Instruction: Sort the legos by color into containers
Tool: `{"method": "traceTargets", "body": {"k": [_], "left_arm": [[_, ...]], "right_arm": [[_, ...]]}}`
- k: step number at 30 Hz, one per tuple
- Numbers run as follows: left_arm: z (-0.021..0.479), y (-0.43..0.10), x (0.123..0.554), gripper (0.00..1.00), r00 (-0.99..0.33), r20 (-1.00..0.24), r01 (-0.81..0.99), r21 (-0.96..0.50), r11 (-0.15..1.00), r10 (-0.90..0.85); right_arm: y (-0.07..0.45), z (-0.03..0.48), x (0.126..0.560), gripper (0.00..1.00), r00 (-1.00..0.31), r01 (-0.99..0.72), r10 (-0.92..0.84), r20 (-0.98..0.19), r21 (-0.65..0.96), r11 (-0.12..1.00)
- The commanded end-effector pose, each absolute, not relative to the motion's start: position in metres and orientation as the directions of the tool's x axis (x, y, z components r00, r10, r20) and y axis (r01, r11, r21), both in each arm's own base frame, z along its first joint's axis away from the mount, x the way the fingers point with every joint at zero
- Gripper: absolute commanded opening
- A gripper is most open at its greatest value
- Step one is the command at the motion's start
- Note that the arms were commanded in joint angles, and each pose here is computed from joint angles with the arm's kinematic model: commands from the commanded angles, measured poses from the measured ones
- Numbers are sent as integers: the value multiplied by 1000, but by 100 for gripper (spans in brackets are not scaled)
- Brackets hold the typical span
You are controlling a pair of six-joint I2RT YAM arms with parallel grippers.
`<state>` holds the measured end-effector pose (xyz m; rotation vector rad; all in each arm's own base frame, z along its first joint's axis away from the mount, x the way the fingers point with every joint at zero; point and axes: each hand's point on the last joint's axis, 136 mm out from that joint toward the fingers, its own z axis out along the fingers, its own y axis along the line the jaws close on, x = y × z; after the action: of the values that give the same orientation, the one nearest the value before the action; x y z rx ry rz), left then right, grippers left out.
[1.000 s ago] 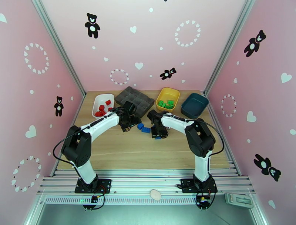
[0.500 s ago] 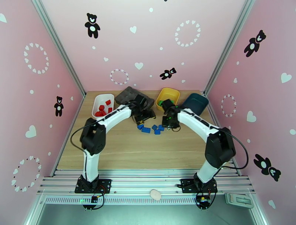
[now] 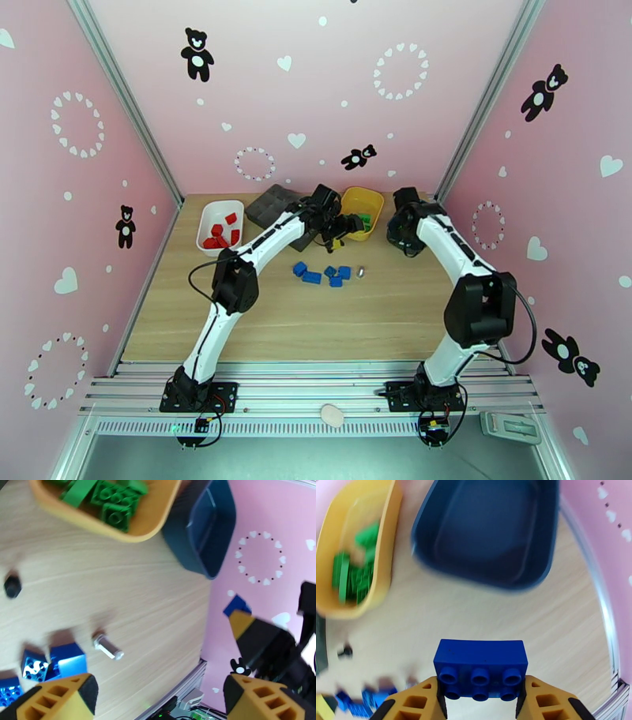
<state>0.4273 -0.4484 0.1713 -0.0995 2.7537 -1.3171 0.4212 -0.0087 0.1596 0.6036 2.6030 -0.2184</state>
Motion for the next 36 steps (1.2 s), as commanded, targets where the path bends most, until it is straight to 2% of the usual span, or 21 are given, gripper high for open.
{"method": "traceTargets", "body": {"k": [1, 13, 20, 24, 29, 36], "left_arm": [[173, -451, 420, 89, -997, 3, -50, -784, 619, -77], [167, -439, 417, 89, -997, 1, -48, -756, 653, -72], [170, -412, 429, 89, -992, -45, -54, -709, 703, -121], [175, -391, 437, 89, -983, -94, -57, -669, 741, -161], [175, -356, 441, 89, -962, -159, -92, -584, 807, -224], [164, -298, 433, 89, -924, -220, -188, -453, 872, -313]], "right_arm": [[-26, 150, 438, 32, -795, 475, 377, -474, -101, 874], [-51, 126, 483, 36, -784, 517, 433, -445, -82, 852], [-42, 118, 502, 57, -815, 473, 422, -398, -36, 880], [-34, 129, 503, 61, -808, 459, 425, -408, 17, 888], [-19, 145, 496, 62, -811, 424, 414, -414, 71, 903], [42, 159, 473, 60, -852, 285, 319, -415, 144, 948]]}}
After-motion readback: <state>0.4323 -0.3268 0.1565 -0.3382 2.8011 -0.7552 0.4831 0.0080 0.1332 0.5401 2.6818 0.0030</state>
